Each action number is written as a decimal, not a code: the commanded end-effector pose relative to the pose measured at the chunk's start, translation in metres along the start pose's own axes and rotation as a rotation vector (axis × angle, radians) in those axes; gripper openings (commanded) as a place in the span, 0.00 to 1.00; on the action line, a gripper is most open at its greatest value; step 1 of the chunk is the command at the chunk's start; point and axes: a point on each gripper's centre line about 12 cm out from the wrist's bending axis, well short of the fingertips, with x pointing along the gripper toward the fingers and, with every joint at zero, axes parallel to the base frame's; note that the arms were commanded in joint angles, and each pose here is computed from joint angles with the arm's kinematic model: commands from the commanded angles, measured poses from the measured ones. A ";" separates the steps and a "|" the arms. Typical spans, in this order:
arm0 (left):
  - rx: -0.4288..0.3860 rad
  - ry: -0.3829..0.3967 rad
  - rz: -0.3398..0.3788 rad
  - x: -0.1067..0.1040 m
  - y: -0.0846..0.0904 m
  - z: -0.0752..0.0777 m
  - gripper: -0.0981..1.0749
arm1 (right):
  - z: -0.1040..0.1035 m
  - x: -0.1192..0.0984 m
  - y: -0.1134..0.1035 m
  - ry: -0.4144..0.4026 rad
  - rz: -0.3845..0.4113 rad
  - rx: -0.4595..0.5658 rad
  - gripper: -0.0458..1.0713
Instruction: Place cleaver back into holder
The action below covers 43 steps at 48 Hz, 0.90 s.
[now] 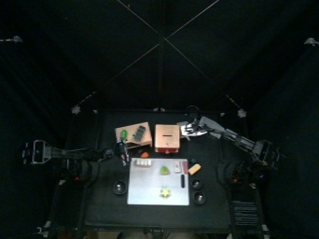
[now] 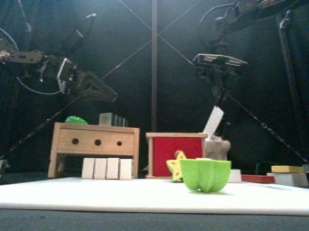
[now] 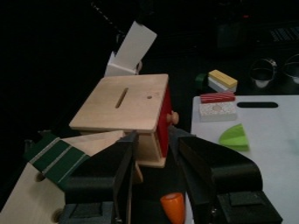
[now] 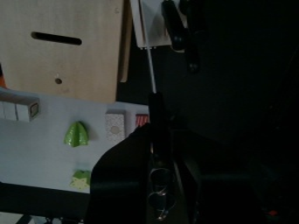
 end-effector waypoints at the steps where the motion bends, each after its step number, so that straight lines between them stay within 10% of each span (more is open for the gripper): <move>1: 0.000 -0.024 0.007 0.001 0.002 0.007 0.72 | 0.005 -0.008 0.001 -0.024 0.018 0.005 0.56; 43: 0.001 -0.016 0.005 0.000 0.002 0.004 0.72 | 0.015 -0.006 0.021 -0.150 0.082 -0.045 0.73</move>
